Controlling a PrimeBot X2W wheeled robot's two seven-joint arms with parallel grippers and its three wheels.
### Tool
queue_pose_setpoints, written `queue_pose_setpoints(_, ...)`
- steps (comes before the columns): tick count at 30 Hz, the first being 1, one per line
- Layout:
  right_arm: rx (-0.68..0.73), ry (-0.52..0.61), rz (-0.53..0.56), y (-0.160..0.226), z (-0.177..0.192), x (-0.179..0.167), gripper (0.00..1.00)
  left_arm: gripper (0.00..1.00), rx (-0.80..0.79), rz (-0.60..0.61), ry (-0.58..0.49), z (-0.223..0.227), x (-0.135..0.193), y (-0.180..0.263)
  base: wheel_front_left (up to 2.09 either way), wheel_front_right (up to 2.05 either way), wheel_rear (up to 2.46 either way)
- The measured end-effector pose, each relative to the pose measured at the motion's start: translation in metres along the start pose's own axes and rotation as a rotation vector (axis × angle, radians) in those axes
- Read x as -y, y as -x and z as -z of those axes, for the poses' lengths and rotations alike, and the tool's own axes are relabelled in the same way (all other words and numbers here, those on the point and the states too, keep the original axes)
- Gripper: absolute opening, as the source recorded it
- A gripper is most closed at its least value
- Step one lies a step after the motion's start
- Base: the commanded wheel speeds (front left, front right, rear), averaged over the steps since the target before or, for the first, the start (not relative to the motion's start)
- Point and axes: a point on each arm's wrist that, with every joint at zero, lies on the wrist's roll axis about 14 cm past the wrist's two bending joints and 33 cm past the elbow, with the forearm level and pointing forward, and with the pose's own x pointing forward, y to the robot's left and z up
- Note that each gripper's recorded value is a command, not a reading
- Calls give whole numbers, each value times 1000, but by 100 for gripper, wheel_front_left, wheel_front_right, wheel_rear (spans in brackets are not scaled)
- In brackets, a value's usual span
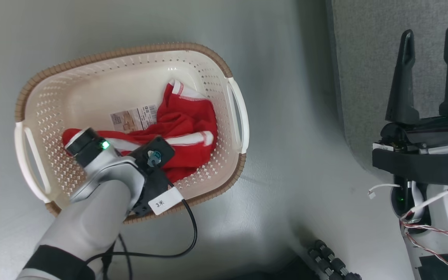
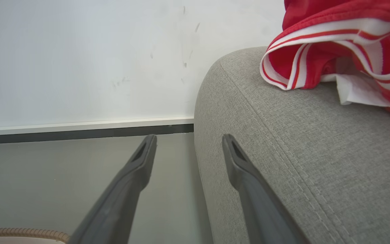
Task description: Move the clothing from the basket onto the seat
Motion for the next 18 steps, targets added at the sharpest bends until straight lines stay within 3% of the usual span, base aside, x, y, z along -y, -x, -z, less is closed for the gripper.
queue_pose_setpoints(12, 41, -29, -12, 0, -27, -4, 100, 0, 329, -136, 221, -76, -28, 40, 0, 0, 0)
queue_pose_setpoints(18, 73, -47, -35, 3, -47, -11, 100, 0, 450, -209, 262, -108, -44, 75, 0, 0, 0)
